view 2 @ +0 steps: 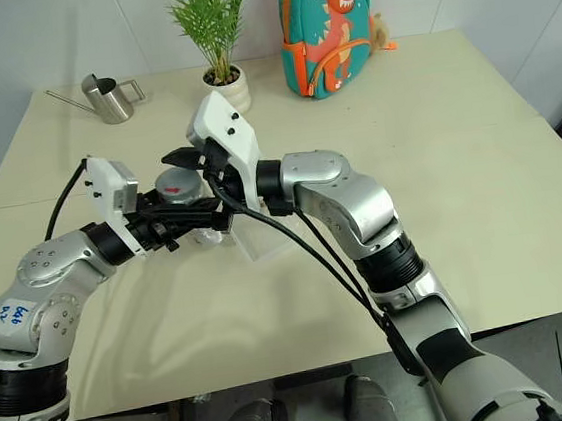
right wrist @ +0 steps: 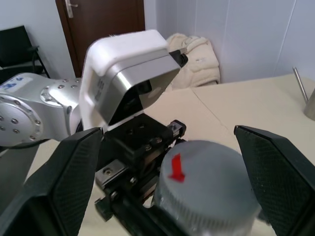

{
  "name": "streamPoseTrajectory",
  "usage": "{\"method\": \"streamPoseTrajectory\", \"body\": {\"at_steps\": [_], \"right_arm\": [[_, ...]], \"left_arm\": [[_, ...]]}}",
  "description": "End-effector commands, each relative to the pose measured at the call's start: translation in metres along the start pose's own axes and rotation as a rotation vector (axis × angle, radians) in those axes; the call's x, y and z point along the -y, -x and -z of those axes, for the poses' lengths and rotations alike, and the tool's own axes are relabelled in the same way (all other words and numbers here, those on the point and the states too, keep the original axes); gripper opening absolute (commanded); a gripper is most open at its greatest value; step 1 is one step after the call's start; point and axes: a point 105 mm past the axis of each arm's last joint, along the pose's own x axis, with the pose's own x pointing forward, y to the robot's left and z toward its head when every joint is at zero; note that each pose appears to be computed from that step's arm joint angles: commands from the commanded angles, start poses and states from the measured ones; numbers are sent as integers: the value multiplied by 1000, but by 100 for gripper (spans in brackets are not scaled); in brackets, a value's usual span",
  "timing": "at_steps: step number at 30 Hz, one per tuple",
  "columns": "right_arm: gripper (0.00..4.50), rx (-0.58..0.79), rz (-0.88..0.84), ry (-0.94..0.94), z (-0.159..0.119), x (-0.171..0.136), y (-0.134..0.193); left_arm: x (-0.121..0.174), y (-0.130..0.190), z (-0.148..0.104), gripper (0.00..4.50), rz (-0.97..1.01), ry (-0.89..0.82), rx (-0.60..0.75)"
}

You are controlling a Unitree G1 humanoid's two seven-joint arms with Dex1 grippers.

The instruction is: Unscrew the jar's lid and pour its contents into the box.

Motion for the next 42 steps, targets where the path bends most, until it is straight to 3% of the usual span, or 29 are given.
{"method": "streamPoseTrajectory", "body": {"at_steps": [1,17,31,34,38,42], "right_arm": [[450,32,-7,27,-9,-2,-5],[450,77,88,-9,-9,28,14],[450,65,22,-4,-1,16,9],[387,56,2,0,1,12,8],[254,57,-16,6,2,9,8],[253,72,1,14,0,13,9]], "left_arm": [[2,-1,-15,232,10,-48,45],[5,3,-15,232,21,-57,56],[2,5,-18,232,5,-58,76],[2,5,-19,232,6,-56,79],[3,4,-19,232,12,-51,84],[5,4,-18,232,21,-46,85]]}}
